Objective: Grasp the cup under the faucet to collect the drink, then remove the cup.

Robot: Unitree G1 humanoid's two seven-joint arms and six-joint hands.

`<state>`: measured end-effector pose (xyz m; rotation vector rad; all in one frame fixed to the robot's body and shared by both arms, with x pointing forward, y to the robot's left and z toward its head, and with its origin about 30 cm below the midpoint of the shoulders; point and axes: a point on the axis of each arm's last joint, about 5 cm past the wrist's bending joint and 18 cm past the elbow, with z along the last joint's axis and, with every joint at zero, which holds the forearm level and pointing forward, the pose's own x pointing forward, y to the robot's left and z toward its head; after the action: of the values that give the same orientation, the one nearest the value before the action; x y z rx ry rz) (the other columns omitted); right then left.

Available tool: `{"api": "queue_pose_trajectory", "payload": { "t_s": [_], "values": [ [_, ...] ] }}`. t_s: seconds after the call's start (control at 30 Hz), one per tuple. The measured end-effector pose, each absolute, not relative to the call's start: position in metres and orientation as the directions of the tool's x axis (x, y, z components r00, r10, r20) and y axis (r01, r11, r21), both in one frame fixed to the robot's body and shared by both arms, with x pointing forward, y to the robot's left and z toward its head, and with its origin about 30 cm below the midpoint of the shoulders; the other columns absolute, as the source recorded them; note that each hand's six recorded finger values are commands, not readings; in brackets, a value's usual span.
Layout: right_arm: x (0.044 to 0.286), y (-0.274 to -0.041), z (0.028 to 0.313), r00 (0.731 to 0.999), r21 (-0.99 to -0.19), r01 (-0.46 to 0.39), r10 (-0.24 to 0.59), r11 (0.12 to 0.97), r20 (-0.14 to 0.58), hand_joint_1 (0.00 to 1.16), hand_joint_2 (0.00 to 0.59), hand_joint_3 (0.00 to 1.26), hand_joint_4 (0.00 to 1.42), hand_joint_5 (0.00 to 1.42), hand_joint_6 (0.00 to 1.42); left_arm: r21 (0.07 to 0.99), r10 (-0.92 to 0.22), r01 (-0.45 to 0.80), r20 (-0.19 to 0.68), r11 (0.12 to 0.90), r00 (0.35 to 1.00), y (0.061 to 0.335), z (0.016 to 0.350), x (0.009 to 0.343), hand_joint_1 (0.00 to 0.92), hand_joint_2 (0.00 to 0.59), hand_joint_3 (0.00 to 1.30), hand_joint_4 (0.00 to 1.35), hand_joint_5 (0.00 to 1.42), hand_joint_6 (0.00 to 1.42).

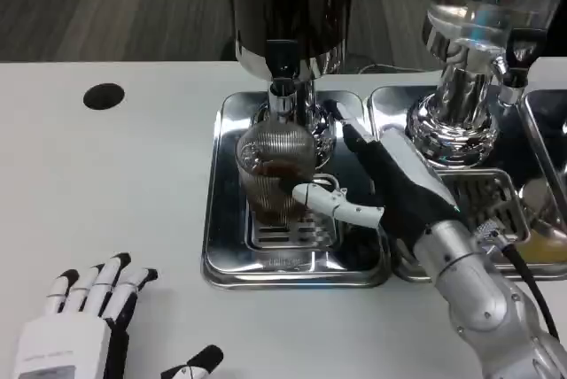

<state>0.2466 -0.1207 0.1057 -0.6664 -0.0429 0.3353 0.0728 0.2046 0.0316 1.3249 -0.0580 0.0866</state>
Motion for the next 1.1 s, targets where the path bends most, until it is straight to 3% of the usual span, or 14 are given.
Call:
{"api": "queue_pose_trajectory", "payload": {
  "t_s": [0.4,0.8,1.1],
  "values": [
    [0.255,-0.108,0.100,0.932,-0.613,-0.338,0.346,0.714,-0.111,0.38,0.146,0.00,0.00,0.00,0.00,0.961,0.064,-0.106,0.092,0.255,0.994,0.208,0.031,0.070,0.000,0.106,0.39,0.00,0.17,0.11],
    [0.258,-0.099,0.099,0.943,-0.634,-0.295,0.325,0.715,-0.072,0.62,0.173,0.00,0.00,0.00,0.00,0.958,0.086,-0.116,0.097,0.261,0.992,0.212,0.031,0.069,0.000,0.142,0.51,0.06,0.18,0.11],
    [0.257,-0.096,0.094,0.943,-0.638,-0.301,0.321,0.709,-0.087,0.63,0.176,0.00,0.00,0.00,0.04,0.954,0.098,-0.110,0.086,0.278,0.991,0.213,0.030,0.068,0.000,0.147,0.55,0.07,0.19,0.11]
  ]
}}
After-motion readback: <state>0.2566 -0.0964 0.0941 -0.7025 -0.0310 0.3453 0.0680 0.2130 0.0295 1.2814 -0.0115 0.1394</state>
